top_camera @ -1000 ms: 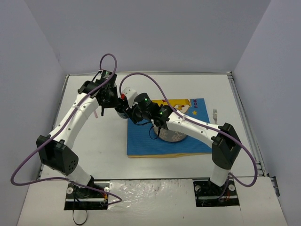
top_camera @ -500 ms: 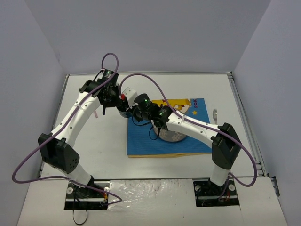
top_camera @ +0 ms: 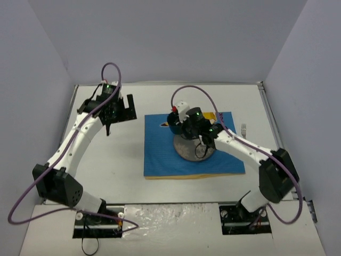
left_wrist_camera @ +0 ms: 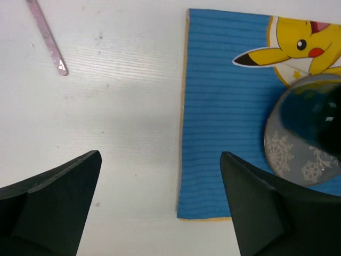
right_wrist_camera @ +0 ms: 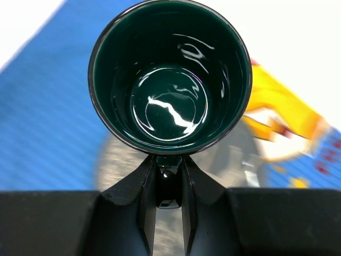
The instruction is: Set the dinner table for one person
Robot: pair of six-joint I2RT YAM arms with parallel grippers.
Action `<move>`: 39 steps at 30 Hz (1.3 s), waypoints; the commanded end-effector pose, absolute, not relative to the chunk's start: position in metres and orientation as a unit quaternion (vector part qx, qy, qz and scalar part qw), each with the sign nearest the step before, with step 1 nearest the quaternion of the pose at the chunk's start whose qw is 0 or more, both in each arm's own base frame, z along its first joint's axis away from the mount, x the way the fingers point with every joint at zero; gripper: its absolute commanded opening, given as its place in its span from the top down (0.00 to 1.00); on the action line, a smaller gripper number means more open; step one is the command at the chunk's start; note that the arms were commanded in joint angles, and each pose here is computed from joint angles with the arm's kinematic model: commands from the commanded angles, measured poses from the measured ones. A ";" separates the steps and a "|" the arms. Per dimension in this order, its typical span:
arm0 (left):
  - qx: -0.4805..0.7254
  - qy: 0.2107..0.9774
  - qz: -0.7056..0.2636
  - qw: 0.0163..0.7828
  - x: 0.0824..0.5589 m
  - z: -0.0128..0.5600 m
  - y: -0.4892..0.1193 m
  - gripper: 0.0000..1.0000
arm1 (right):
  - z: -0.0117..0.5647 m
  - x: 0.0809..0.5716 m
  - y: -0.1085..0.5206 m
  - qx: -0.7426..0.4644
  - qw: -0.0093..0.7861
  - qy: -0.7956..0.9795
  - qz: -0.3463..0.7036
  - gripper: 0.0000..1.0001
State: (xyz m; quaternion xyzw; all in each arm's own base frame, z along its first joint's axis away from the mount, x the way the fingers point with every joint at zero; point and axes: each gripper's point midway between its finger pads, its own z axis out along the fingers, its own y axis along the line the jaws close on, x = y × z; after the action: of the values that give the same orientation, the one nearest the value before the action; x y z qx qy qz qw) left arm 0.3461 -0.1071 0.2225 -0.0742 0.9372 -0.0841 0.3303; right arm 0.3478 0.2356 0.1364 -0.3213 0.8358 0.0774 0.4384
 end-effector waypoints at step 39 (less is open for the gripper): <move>-0.105 0.925 0.007 0.365 0.338 0.150 -0.023 0.03 | 0.129 0.474 0.009 -0.179 0.525 0.831 0.026 1.00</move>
State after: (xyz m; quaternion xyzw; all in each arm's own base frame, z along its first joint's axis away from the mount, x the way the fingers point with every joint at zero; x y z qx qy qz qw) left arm 0.3225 -0.0267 0.1358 -0.1044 0.9378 0.0031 0.3312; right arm 0.4377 0.0068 0.0811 -0.1696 0.8820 0.0358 0.4382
